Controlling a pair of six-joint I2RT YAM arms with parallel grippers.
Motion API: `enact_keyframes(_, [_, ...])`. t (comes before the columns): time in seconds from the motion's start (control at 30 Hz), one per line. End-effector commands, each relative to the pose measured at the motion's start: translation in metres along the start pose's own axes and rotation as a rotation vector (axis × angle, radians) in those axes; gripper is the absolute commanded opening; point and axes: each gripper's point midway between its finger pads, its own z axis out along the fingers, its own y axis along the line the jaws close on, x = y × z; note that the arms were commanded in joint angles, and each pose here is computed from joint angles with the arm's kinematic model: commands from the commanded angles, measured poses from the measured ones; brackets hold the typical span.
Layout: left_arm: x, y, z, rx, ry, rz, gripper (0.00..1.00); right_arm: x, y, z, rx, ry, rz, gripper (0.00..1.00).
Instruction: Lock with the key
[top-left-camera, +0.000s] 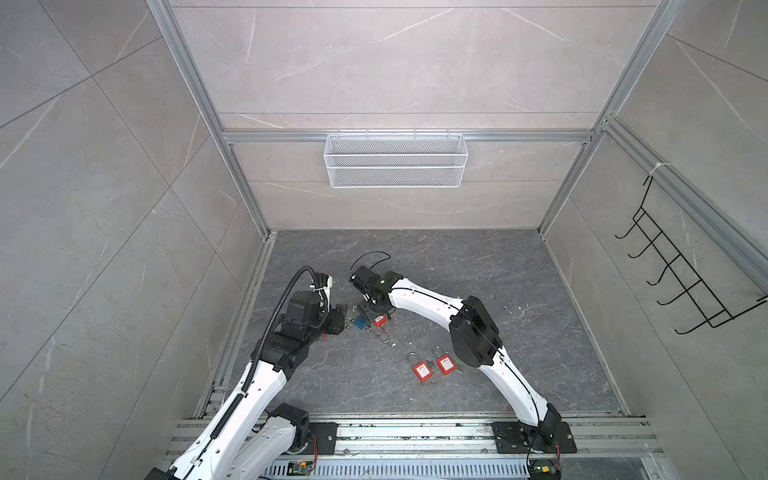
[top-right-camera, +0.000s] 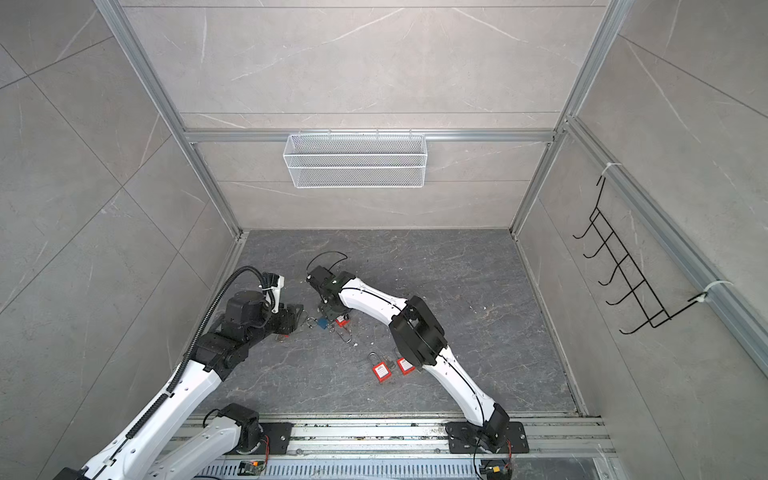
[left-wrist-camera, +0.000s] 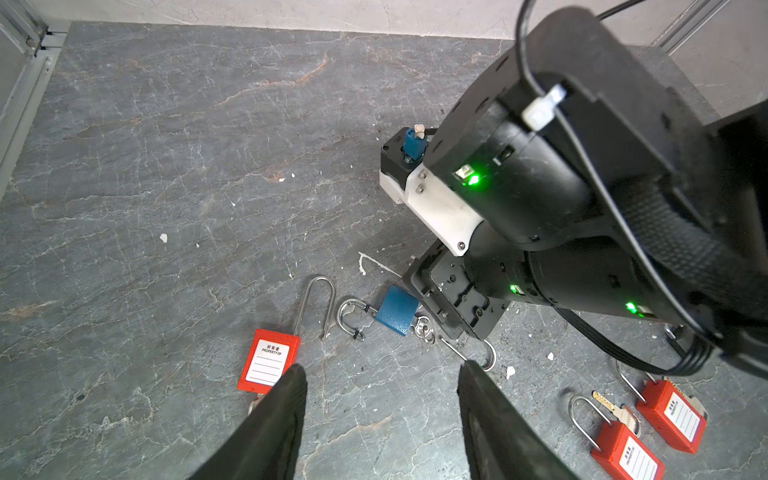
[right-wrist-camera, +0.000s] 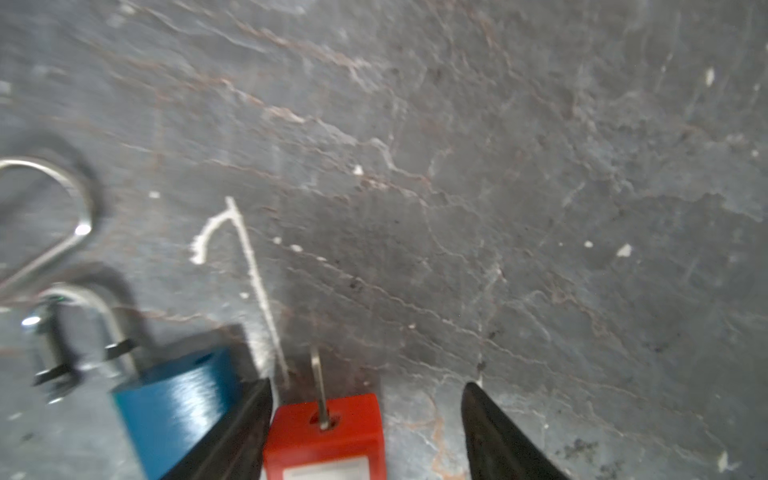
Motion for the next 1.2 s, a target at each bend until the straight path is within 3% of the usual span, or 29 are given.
enact_keyframes(0.0, [-0.002, 0.001, -0.004, -0.003, -0.016, -0.015, 0.6, 0.009, -0.022, 0.004, 0.086, 0.039, 0.052, 0.74])
enact_keyframes(0.27, [-0.002, 0.001, -0.005, 0.001, -0.019, -0.02, 0.6, 0.02, -0.07, -0.011, 0.202, 0.024, 0.215, 0.73])
enact_keyframes(0.43, [0.001, -0.001, -0.002, 0.012, -0.01, -0.025, 0.61, 0.047, -0.083, -0.012, 0.219, 0.079, 0.311, 0.73])
enact_keyframes(0.9, [0.001, -0.004, -0.002, 0.028, -0.011, -0.037, 0.61, 0.09, -0.091, -0.035, 0.218, 0.138, 0.188, 0.71])
enact_keyframes(1.17, [0.0, -0.007, -0.002, 0.044, -0.01, -0.033, 0.61, 0.095, -0.065, -0.06, 0.091, 0.079, 0.038, 0.7])
